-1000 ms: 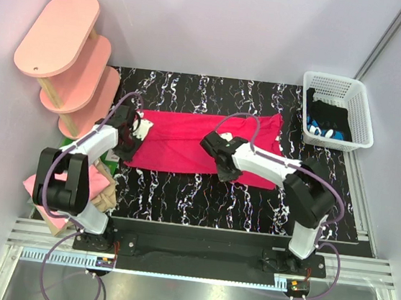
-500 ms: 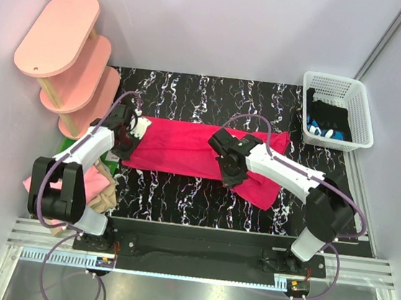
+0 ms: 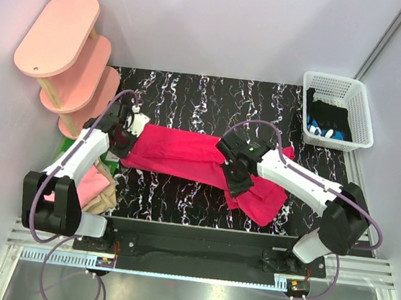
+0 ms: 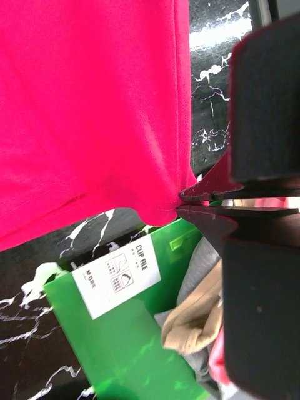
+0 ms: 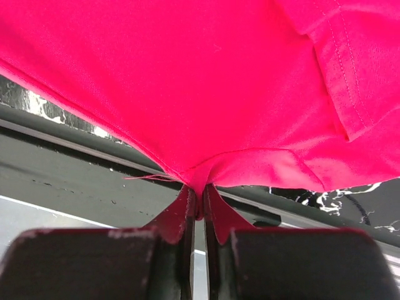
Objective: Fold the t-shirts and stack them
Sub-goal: Fold the other side of the tshirt into a rectangle
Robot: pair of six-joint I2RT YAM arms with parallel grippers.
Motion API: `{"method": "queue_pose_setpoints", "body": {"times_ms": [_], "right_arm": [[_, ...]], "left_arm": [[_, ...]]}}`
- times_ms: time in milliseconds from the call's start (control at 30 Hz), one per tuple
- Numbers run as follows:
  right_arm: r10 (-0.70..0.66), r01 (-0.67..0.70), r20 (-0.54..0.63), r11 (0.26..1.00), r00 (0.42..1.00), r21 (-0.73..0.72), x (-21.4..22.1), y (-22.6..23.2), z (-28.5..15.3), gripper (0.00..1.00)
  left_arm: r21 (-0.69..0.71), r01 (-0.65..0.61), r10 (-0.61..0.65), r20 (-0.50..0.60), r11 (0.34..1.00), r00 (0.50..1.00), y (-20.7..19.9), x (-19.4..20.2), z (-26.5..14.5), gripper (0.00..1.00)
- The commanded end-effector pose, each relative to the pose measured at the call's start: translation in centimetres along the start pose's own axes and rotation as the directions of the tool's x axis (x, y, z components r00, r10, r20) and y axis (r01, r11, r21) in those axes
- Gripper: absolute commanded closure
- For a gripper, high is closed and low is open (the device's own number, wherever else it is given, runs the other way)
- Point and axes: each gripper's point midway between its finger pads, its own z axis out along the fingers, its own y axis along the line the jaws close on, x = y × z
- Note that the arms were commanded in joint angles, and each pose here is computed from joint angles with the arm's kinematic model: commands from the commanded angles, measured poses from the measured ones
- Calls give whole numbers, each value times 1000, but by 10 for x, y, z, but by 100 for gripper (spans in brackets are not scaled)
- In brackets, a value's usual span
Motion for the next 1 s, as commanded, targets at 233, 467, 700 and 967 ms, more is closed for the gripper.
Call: {"method": "queue_pose_setpoints", "body": {"times_ms": [233, 467, 700, 967], "right_arm": [[21, -22, 21, 999, 1000, 39, -72, -27, 18, 92], [160, -161, 48, 986, 986, 31, -114, -42, 33, 94], [217, -218, 30, 976, 976, 23, -134, -52, 57, 85], [310, -321, 100, 940, 945, 119, -162, -94, 55, 1]], "left_arm": [[-19, -18, 18, 6, 1000, 1000, 33, -81, 26, 96], [-78, -44, 41, -42, 996, 998, 47, -110, 54, 97], [-97, -51, 44, -71, 994, 996, 51, -112, 71, 97], [-254, -45, 33, -48, 966, 998, 79, -124, 50, 22]]}}
